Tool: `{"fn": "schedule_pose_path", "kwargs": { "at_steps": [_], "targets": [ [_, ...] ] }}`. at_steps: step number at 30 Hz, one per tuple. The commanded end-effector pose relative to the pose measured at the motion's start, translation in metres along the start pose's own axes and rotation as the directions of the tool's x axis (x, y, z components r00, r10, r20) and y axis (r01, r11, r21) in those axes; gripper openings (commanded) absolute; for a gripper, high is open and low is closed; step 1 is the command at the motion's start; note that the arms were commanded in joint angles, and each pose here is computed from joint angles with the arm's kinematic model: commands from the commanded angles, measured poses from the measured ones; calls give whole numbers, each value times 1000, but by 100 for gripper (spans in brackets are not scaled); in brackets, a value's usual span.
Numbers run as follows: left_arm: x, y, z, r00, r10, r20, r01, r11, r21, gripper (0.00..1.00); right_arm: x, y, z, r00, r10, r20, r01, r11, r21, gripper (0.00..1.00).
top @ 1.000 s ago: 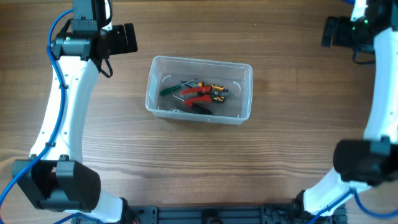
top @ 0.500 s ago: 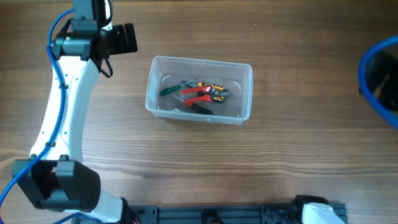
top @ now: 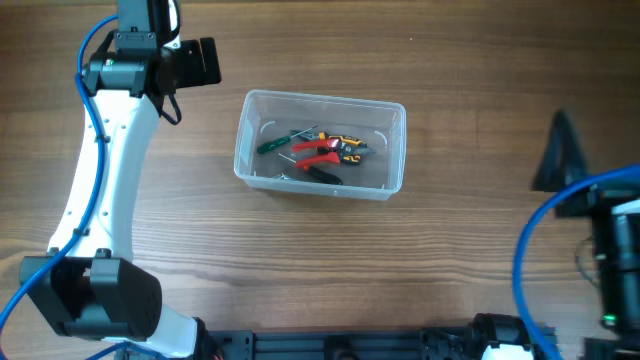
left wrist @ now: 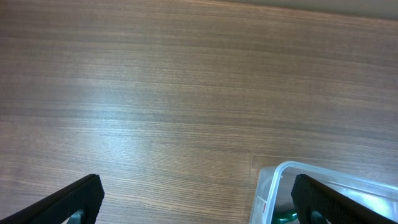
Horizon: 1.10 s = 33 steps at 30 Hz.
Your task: Pack container
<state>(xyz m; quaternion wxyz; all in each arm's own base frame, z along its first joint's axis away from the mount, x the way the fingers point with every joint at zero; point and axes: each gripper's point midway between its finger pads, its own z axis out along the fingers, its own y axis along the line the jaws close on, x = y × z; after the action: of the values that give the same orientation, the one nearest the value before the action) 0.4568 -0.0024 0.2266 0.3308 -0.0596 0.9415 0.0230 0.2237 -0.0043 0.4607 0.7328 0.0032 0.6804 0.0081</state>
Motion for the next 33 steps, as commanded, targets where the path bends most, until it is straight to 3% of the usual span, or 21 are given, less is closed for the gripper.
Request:
{"fn": "schedule_pose_path", "kwargs": {
  "at_steps": [1,3,11,17,23,33],
  "targets": [
    [-6,1,-9,999,-22,27,22,1000,-4,100,45,9,-4,998,61,18,-60,997,-58,100],
    [-6,1,-9,999,-23,27,23,1000,-4,100,80,9,-6,996,86,23,-84,994,-63,100],
    [-6,1,-9,999,-22,27,22,1000,-4,100,153,14,-16,994,90,63,-83,991,-101,100],
    [-6,1,-9,999,-22,27,22,1000,-4,100,201,12,-10,976,213,35,-209,973,-101,100],
    [-6,1,-9,999,-22,27,22,1000,-4,100,224,12,-4,957,285,56,-277,953,-119,100],
    [-6,1,-9,999,-22,27,22,1000,-4,100,246,27,-2,980,197,25,-190,967,-170,100]
  ]
}}
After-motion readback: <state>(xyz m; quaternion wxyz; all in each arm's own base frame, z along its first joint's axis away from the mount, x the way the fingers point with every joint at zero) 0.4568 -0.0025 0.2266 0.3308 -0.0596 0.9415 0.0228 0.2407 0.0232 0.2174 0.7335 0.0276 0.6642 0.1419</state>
